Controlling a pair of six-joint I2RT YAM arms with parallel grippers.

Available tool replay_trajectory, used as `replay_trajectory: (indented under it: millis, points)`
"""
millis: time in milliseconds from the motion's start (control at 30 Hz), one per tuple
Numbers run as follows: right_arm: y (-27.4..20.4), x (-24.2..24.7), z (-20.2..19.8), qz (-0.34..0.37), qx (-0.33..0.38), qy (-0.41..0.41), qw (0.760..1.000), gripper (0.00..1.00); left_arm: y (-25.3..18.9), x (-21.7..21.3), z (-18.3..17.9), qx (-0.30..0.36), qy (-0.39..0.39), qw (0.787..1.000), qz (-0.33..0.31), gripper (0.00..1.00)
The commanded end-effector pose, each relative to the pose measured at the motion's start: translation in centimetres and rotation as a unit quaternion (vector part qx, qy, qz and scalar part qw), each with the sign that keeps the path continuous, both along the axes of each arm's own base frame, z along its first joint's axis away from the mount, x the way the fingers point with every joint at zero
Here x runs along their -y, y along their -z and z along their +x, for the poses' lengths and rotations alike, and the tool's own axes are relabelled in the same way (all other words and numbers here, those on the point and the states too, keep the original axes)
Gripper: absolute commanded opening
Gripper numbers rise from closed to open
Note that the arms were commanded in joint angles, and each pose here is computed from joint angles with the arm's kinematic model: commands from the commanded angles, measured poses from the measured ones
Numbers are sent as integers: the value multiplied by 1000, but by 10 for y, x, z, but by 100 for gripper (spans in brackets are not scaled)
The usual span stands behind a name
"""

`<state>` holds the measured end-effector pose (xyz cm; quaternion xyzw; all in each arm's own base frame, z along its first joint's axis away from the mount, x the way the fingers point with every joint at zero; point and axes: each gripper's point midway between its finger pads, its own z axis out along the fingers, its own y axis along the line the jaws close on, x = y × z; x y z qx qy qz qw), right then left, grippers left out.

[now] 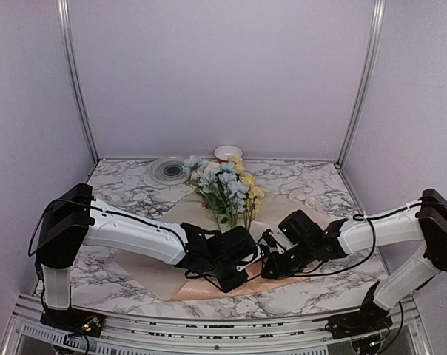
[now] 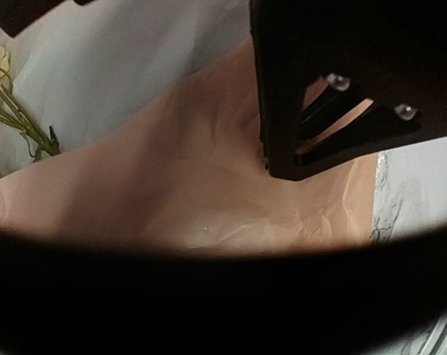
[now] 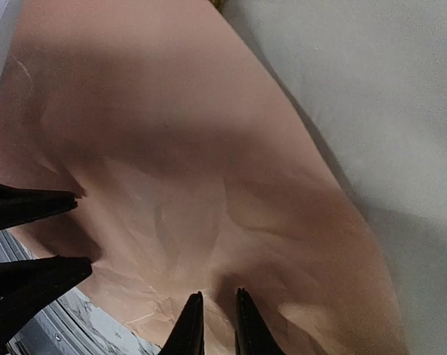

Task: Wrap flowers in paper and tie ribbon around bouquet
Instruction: Press the fold line on the 1/4-folded wrapping paper, then pass from the right arm to the left, then press the fold line on the 1/4-folded wrapping paper.

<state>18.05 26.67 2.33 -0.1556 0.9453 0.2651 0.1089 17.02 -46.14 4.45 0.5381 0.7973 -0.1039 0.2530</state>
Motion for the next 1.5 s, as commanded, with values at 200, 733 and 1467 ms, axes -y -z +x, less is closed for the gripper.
replay_trajectory:
  millis: [200, 733, 1467]
  points:
    - [9, 50, -11, -93, -36, 86, 991, 12, 36, -11, 0, 10, 25, 999, 37, 33]
    - [-10, 164, 3, -264, -57, 269, 925, 20, 40, -15, 3, -4, 19, 1000, 3, 33]
    - [-38, 127, -4, -75, -75, 323, 940, 46, 19, 38, 31, 30, 35, 999, -22, 34]
